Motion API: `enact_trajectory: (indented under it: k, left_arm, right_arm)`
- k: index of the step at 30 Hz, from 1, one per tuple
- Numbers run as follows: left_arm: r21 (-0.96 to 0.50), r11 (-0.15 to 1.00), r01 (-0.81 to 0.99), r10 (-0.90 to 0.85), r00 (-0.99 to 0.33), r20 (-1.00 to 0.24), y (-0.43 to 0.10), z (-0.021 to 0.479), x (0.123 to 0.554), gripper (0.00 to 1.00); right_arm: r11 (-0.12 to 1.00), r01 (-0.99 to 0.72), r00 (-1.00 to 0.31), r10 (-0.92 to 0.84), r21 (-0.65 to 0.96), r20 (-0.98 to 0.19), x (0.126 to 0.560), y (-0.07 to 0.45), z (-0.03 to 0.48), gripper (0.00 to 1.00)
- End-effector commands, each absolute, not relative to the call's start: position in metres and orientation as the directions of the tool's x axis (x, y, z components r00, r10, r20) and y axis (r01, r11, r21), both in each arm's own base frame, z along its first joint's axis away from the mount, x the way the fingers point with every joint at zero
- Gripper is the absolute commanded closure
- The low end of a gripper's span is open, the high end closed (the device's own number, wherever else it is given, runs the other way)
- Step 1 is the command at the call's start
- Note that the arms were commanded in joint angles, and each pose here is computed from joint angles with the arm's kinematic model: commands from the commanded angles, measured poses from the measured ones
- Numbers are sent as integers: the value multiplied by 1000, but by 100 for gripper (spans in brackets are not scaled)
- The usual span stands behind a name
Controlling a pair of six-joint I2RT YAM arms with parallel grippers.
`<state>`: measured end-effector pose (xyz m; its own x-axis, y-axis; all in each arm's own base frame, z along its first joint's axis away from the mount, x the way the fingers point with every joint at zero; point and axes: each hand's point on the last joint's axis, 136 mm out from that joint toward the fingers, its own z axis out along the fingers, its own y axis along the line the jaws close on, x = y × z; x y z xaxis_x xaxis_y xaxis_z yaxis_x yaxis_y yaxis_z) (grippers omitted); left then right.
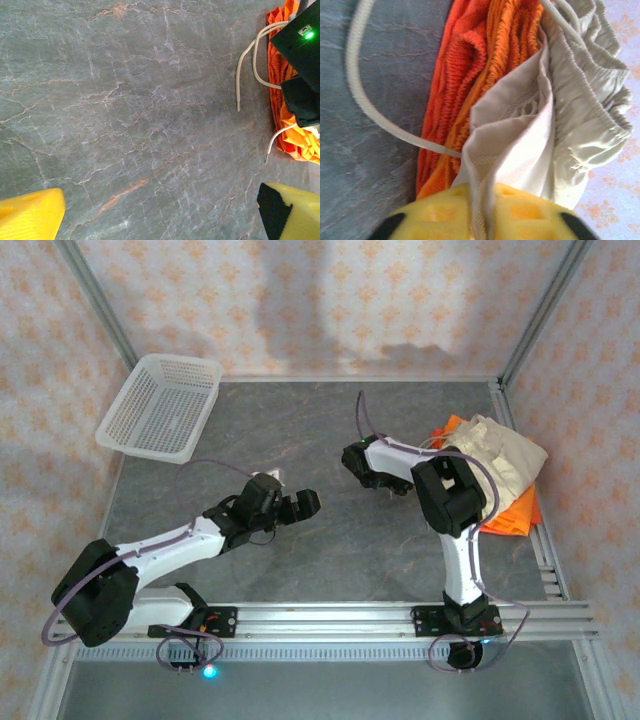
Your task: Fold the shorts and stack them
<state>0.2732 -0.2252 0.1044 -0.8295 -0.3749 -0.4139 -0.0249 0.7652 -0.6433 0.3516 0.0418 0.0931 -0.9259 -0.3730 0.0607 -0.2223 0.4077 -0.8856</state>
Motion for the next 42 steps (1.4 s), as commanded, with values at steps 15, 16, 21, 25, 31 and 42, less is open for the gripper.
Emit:
enact_trajectory:
  k: [15, 16, 21, 25, 31, 42]
  left_arm:
    - [-637, 770, -37, -403, -803, -439, -215, 108, 275, 0]
    - [-639, 769, -35, -402, -803, -440, -215, 109, 275, 0]
    - [-642, 766, -36, -406, -801, -440, -215, 109, 276, 0]
    - [-640, 767, -38, -406, -802, -439, -214, 108, 275, 0]
    - [-638, 769, -40, -407, -800, -440, -213, 107, 275, 0]
    - [-630, 776, -40, -402, -801, -445, -212, 107, 277, 0]
  right_arm:
    - [555, 11, -937, -285, -832, -203, 313, 2, 203, 100]
    - [546, 24, -936, -281, -837, -210, 309, -3, 208, 100]
    - [544, 72, -945, -230, -836, -231, 291, -22, 215, 100]
    - [606, 23, -952, -230, -795, -202, 287, -16, 203, 100]
    - [744, -153, -974, -225, -651, -27, 277, 18, 148, 76]
    - [996, 36, -890, 71, 84, -451, 308, 92, 208, 0]
